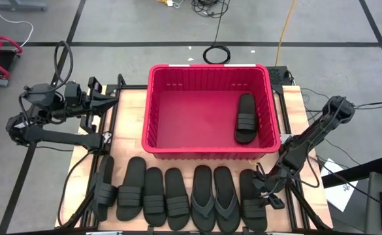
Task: Pick and place slides into bin
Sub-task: Put the black slide into the red bin
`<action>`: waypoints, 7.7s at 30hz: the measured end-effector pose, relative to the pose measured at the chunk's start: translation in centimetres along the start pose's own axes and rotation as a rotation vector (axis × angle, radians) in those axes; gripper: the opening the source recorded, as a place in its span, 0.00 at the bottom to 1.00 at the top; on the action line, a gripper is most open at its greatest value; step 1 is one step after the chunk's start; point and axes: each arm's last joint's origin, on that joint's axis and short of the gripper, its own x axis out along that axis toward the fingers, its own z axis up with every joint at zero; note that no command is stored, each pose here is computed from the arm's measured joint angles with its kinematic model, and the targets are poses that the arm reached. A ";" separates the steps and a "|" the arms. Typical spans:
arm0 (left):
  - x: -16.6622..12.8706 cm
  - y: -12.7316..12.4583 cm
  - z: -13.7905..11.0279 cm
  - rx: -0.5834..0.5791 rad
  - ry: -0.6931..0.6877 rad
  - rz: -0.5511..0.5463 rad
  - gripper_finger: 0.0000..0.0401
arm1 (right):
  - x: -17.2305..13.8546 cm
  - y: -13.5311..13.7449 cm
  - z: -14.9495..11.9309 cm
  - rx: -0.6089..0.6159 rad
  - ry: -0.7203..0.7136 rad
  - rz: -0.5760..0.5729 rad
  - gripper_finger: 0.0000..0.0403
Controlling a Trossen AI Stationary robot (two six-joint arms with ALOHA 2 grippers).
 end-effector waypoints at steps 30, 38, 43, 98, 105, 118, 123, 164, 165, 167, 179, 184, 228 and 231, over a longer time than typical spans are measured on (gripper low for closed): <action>0.0 -0.1 0.0 -0.009 0.003 -0.025 0.05 | 0.8 1.5 1.4 -0.026 -0.110 0.266 0.02; 0.0 -0.2 0.0 -0.007 0.005 -0.052 0.05 | -1.5 5.7 5.0 -0.077 -0.137 0.408 0.01; 0.0 -0.2 0.0 -0.014 0.006 -0.052 0.05 | -4.9 9.0 8.8 -0.164 -0.138 0.359 0.01; 1.2 0.2 -0.8 0.046 0.067 0.052 0.05 | -29.5 -13.0 15.8 -0.265 -0.171 -0.375 0.01; 1.2 0.1 -0.8 0.035 0.068 0.042 0.05 | -27.2 -18.3 15.5 -0.155 -0.143 -0.211 0.01; 1.2 0.1 -1.4 -0.015 0.134 0.027 0.05 | -24.6 -25.5 14.6 -0.043 -0.032 -0.154 0.01; 1.2 0.1 -1.4 -0.011 0.134 0.027 0.05 | -23.6 -26.6 14.2 -0.038 0.082 -0.177 0.01; 1.2 0.2 -1.4 -0.007 0.130 0.062 0.05 | -21.2 -32.9 11.1 0.087 0.044 0.022 0.01; 1.2 0.2 -1.4 -0.007 0.130 0.061 0.05 | -21.1 -32.9 11.1 0.082 0.044 0.023 0.01; 1.2 0.2 -1.4 -0.007 0.130 0.061 0.05 | -21.0 -32.9 10.9 0.079 0.045 0.025 0.01; 1.2 0.2 -1.4 -0.007 0.130 0.060 0.05 | -17.9 -33.2 7.6 0.166 0.093 0.060 0.01; 1.2 0.2 -1.4 -0.011 0.130 0.060 0.05 | -17.8 -33.6 7.7 0.205 0.096 0.015 0.04; 1.2 0.1 -1.4 -0.005 0.134 0.022 0.05 | -19.5 -29.3 12.5 0.077 0.281 -0.520 0.38; 1.2 0.1 -1.4 -0.007 0.134 0.022 0.05 | -19.5 -29.2 12.4 0.128 0.278 -0.512 0.38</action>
